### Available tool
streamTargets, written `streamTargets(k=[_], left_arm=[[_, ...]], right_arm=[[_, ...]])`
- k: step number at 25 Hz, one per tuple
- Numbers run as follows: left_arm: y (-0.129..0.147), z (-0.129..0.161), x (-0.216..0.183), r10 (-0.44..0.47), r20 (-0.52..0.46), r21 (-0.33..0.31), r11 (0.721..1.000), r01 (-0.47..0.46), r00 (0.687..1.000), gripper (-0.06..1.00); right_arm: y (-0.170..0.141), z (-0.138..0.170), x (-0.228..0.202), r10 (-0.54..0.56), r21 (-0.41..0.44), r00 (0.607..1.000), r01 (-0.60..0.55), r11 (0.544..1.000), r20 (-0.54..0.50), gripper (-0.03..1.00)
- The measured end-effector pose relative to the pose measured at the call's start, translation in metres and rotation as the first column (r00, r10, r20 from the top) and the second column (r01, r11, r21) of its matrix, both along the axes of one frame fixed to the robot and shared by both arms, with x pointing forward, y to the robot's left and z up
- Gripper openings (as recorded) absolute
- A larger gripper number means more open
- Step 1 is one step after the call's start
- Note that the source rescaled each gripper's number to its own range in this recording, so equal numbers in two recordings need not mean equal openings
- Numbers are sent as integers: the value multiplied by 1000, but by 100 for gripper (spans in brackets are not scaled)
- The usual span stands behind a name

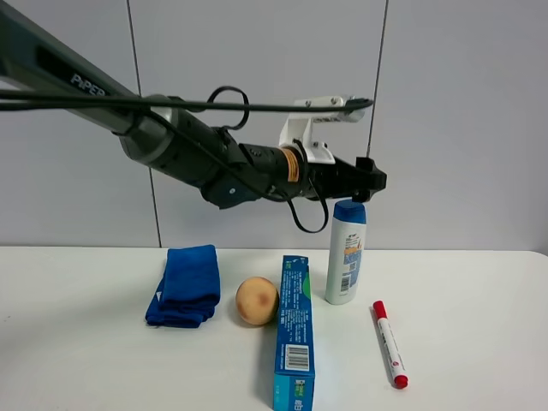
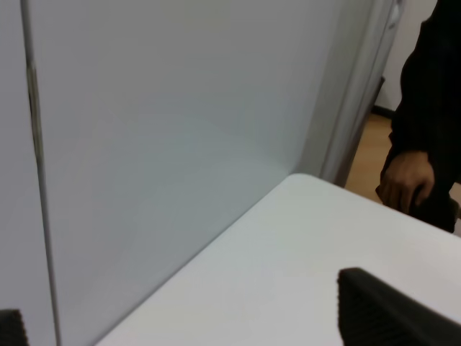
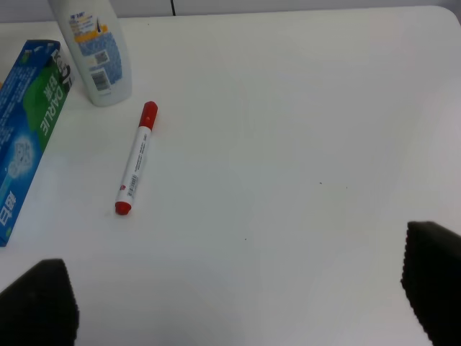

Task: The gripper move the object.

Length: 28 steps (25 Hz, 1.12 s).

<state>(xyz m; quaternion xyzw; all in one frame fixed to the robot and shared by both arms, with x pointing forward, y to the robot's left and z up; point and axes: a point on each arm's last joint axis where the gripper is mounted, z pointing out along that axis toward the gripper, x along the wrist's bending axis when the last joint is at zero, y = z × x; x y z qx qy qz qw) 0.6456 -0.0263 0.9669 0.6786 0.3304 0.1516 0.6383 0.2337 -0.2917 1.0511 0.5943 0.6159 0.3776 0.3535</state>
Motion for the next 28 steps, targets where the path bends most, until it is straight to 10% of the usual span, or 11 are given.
streamTargets(k=[12, 28], left_arm=[[53, 79, 7, 176, 57, 120, 976, -182, 983, 75], [192, 70, -29, 425, -41, 284, 873, -397, 904, 75]], right_arm=[[0, 0, 0, 0, 0, 1000, 0, 1000, 0, 100], [0, 0, 0, 0, 0, 1000, 0, 1000, 0, 100]])
